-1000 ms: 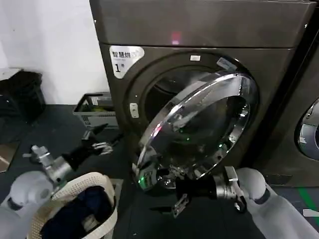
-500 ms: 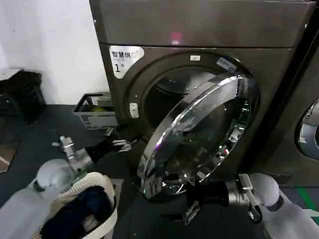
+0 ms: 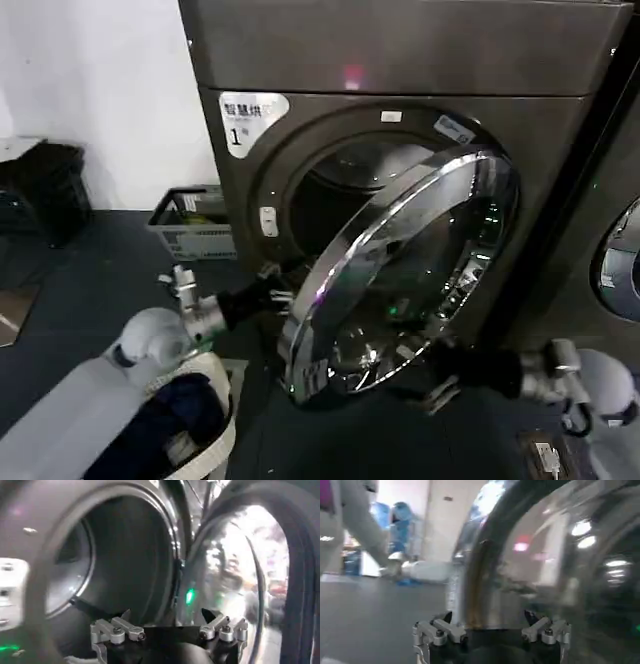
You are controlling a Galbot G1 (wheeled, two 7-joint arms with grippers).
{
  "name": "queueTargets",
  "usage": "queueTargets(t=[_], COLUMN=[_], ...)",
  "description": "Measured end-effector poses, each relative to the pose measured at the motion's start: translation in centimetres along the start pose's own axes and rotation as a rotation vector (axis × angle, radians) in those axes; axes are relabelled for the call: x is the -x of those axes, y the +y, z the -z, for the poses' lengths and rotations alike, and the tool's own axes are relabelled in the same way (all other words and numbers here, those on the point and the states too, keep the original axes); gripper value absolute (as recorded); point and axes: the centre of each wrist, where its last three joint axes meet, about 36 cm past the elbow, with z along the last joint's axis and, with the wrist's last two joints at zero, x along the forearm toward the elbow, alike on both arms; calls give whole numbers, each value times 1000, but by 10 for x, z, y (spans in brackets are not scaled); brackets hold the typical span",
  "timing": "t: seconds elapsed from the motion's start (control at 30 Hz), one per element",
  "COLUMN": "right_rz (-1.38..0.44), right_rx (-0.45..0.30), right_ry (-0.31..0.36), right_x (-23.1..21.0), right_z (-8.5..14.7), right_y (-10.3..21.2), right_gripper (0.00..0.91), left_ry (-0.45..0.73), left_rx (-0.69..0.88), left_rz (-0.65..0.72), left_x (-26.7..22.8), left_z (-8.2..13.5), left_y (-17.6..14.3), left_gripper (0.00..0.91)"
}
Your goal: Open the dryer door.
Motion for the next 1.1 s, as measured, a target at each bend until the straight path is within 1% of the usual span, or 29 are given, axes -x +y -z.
queueTargets(t=[0.23, 0.37, 0.57, 0.7, 0.8, 0.83, 0.9, 1.0, 1.1], right_rz=[-164, -293, -559, -773, -919, -969, -1070, -1212, -1367], right_rx=[-76, -115, -129, -170, -234, -244, -257, -253, -256], right_ry=[26, 80, 111, 108, 85, 74, 66, 65, 83], right_x=[-56, -88, -139, -167, -182, -186, -193, -201, -208], right_z=[20, 30, 49, 63, 72, 74, 77, 80, 85], right_y=[6, 12, 28, 44, 60, 66, 80, 98, 116], right_gripper=[907, 907, 907, 907, 907, 907, 907, 907, 907], left_ry=[12, 6, 13, 14, 16, 20, 23, 22, 22], left_rx=[3, 0, 31, 53, 58, 63, 69, 70, 67], left_rz=[-66, -95, -139, -170, -200, -204, -215, -241, -277], left_x=[19, 31, 51, 65, 73, 77, 84, 95, 108], left_z=[-7, -8, -10, -14, -15, -17, -18, -17, -17], left_y=[-7, -11, -20, -28, -33, -34, -36, -42, -51], left_gripper=[907, 907, 907, 907, 907, 907, 907, 907, 907])
